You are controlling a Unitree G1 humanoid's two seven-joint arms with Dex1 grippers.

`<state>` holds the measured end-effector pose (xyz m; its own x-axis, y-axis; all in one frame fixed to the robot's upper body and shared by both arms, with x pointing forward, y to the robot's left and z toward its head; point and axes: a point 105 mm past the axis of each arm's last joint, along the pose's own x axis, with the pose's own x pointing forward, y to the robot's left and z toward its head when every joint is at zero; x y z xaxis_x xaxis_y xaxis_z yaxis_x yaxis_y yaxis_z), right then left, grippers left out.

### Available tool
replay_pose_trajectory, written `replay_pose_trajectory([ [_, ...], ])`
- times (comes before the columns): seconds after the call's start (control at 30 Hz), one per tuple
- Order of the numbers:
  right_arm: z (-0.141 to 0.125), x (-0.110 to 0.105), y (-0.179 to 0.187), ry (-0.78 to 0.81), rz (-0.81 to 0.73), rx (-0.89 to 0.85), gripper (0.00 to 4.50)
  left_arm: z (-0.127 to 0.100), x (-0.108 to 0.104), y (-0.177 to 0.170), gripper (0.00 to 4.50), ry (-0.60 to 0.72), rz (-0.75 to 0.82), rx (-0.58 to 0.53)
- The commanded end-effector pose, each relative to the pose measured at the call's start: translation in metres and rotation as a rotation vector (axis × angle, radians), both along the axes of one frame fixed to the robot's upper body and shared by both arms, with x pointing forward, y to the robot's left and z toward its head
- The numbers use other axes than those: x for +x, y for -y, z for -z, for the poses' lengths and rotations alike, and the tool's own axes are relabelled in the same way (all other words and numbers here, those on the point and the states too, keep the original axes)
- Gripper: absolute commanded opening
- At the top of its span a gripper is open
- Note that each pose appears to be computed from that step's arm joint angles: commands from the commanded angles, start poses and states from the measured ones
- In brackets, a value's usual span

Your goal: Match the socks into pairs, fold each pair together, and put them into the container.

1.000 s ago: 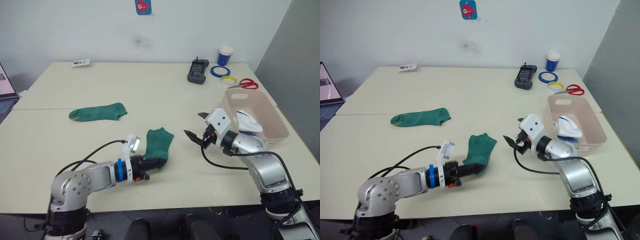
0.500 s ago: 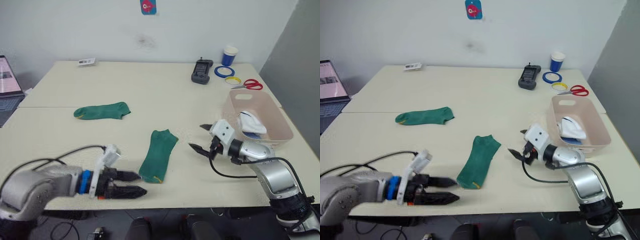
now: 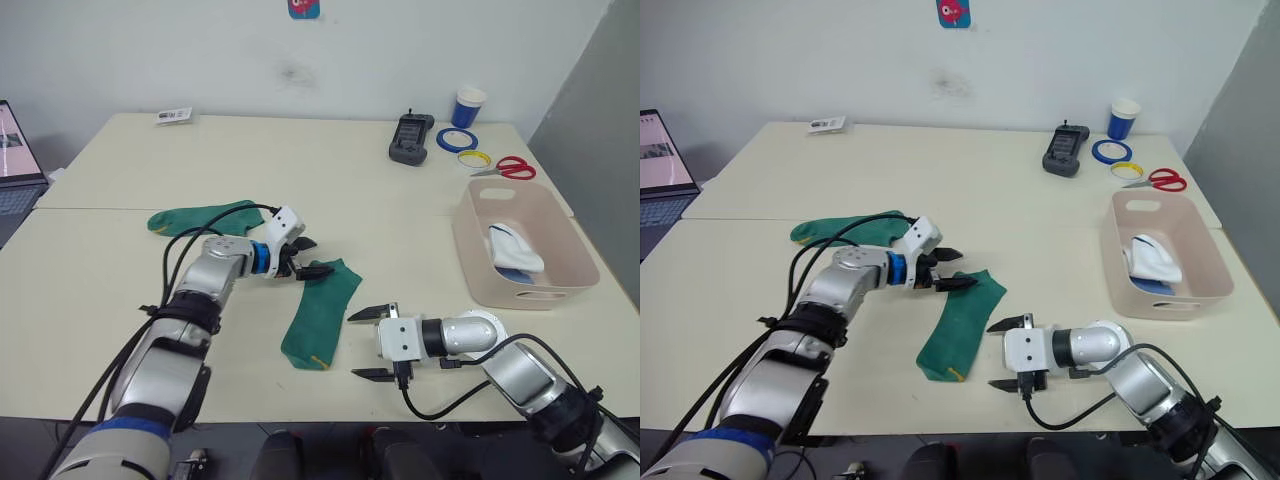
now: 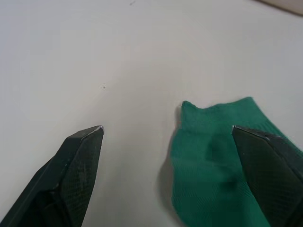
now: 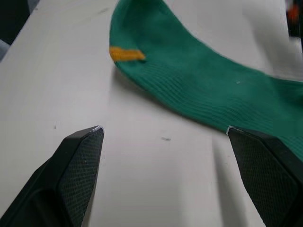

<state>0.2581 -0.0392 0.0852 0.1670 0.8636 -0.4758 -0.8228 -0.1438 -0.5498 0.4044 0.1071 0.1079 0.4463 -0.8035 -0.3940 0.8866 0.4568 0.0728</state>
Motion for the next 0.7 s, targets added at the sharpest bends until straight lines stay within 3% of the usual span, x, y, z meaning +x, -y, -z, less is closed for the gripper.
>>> replay_pose_trajectory([
  [0.03,0.000,-0.002,-0.017,0.081,-0.090,-0.004,4.50,0.001,0.002,0.003,4.31,0.030,0.046,0.057],
  [0.1,-0.003,0.003,-0.026,0.105,-0.090,0.032,4.31,0.001,0.002,0.001,3.92,0.027,0.054,0.063],
  [0.2,-0.004,0.005,-0.037,0.127,-0.126,0.049,3.55,0.002,0.002,-0.003,2.98,0.017,0.058,0.077],
  [0.5,-0.007,0.003,-0.037,0.163,-0.177,0.093,0.18,0.012,-0.004,-0.016,0.00,-0.024,0.052,0.075],
  [0.53,-0.006,0.002,-0.035,0.163,-0.182,0.091,0.01,0.014,-0.005,-0.019,0.00,-0.028,0.044,0.070],
  [0.7,-0.008,0.001,-0.025,0.186,-0.215,0.075,0.01,0.016,-0.012,-0.030,0.00,-0.056,-0.002,0.021],
])
